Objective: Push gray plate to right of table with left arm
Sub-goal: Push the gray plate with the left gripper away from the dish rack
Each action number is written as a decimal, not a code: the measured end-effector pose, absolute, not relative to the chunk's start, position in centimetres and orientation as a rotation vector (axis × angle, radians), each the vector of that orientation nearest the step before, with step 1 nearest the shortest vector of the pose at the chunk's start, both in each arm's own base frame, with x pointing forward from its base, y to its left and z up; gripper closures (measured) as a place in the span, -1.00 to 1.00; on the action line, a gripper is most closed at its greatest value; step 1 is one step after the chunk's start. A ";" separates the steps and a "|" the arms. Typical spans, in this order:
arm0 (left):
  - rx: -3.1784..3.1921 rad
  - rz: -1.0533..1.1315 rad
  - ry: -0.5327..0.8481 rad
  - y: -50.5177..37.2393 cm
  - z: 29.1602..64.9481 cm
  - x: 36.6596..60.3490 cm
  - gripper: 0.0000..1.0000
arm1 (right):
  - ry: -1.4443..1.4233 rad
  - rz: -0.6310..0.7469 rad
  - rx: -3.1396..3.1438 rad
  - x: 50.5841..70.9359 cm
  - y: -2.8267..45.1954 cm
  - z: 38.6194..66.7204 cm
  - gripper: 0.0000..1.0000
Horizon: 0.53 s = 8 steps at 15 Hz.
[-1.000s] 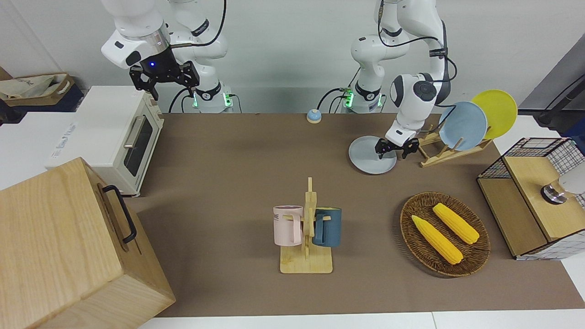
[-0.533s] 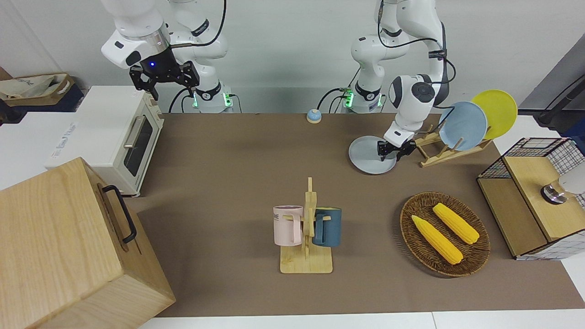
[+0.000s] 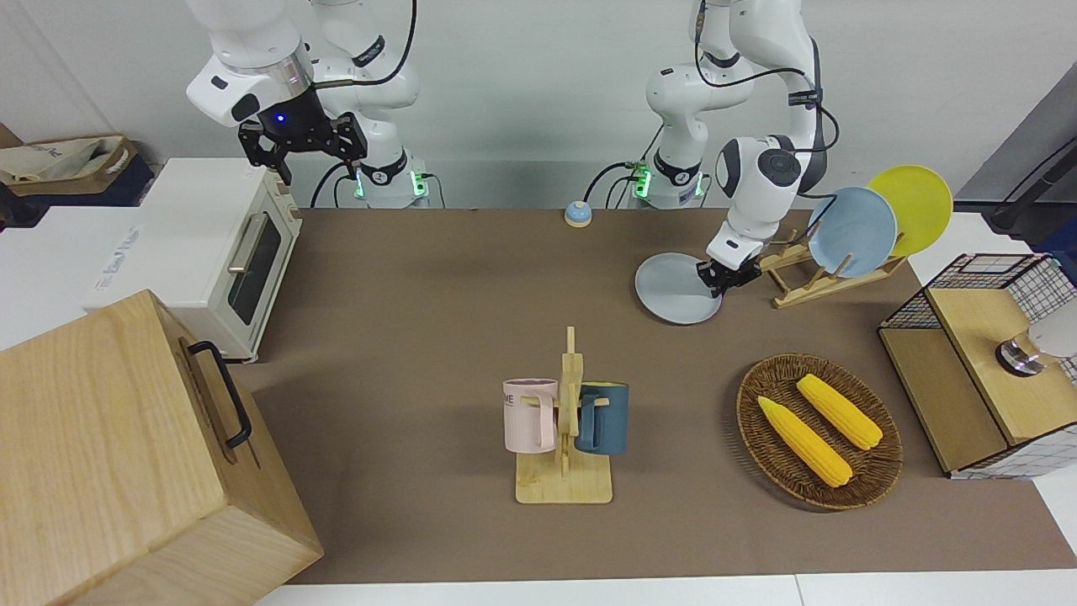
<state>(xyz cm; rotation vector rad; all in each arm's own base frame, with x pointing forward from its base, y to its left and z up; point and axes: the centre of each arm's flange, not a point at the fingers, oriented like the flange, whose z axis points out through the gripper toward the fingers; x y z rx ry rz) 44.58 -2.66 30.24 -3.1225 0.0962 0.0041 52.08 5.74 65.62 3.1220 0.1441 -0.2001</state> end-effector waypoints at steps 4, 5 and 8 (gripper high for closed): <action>-3.138 0.006 0.069 -2.7 30.2 44.6 0.89 | 0.144 -0.200 3.122 52.1 5.7 65.6 -0.97; -3.143 0.006 0.062 -2.7 30.2 44.6 0.93 | 0.144 -0.200 3.122 52.1 5.7 65.6 -0.97; -3.156 -0.001 0.033 -4.1 30.4 44.5 0.96 | 0.144 -0.200 3.122 52.1 5.7 65.6 -0.97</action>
